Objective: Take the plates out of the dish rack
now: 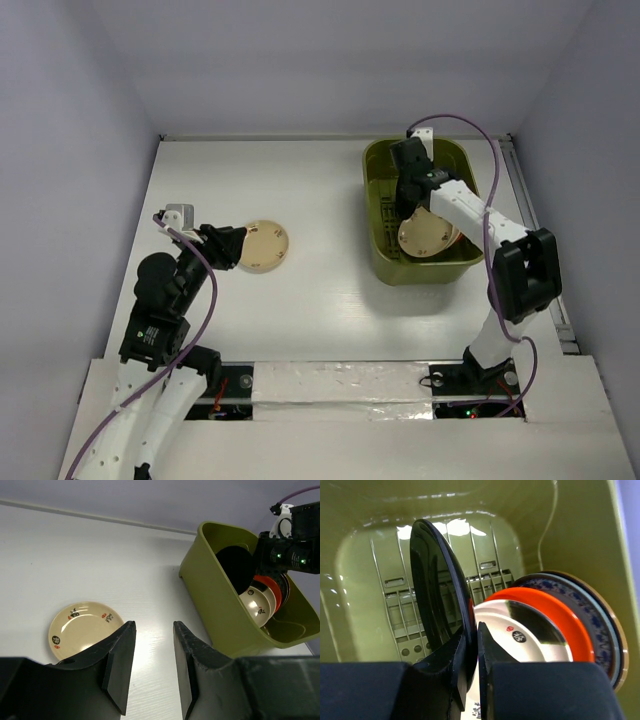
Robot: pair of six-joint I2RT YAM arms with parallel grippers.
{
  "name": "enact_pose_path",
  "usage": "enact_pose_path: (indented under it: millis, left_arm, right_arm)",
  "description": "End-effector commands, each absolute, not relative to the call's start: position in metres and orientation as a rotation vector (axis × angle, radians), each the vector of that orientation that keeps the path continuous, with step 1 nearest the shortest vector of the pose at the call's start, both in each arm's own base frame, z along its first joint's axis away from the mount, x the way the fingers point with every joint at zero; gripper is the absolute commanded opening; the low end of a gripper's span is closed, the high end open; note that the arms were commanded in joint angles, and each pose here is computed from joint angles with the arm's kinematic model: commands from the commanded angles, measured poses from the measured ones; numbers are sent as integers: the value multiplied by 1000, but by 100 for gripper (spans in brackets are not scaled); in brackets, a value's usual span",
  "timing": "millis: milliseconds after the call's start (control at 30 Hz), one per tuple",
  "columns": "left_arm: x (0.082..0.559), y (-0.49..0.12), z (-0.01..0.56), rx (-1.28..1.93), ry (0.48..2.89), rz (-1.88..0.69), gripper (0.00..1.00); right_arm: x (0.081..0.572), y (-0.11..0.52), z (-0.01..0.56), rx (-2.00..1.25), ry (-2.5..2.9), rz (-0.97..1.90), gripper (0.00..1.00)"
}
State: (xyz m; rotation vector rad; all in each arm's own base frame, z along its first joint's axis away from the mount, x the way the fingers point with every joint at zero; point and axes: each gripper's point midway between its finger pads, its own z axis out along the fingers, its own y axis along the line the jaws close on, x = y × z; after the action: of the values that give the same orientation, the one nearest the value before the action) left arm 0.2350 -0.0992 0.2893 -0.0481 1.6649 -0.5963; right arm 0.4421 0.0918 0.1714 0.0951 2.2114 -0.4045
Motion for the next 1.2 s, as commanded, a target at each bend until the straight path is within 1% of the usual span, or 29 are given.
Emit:
enact_pose_path:
  millis: [0, 167, 300, 367, 467, 500, 633, 667, 733, 767, 867, 900, 967, 1167]
  left_arm:
    - [235, -101, 309, -31, 1594, -618, 32]
    - [235, -101, 309, -31, 1591, -619, 32]
    - [234, -101, 310, -32, 1590, -618, 32]
    - [234, -101, 310, -32, 1590, -618, 32]
    - [234, -100, 311, -37, 1585, -616, 32]
    - [234, -100, 311, -39, 1586, -613, 32]
    - [236, -95, 311, -55, 1583, -596, 33]
    - [235, -95, 311, -59, 1583, -594, 33]
    - [235, -93, 312, -64, 1582, -587, 33]
    - [235, -93, 312, -65, 1582, -586, 33]
    - [235, -92, 312, -68, 1582, -584, 33]
    - [235, -92, 313, -66, 1576, -586, 33]
    - [235, -93, 312, -65, 1579, -587, 33]
    - [234, -92, 313, -64, 1574, -587, 33]
  right_arm:
    - [446, 86, 238, 152, 2072, -388, 0]
    - [437, 84, 291, 180, 1987, -383, 0]
    - [417, 94, 340, 183, 1900, -287, 0]
    - [411, 113, 354, 152, 1874, -179, 0]
    - [398, 175, 373, 37, 1830, 70, 0]
    - [389, 206, 378, -23, 1820, 166, 0]
    - [371, 319, 366, -234, 1830, 526, 0]
    - [377, 345, 342, -266, 1866, 554, 0]
    - [369, 383, 323, -320, 1906, 634, 0]
    - [374, 402, 304, -321, 1937, 658, 0]
    - [369, 439, 282, -361, 1966, 778, 0]
    - [371, 450, 263, -343, 2004, 811, 0]
    - [370, 465, 251, -320, 2017, 900, 0]
    - [367, 490, 188, -311, 2141, 982, 0]
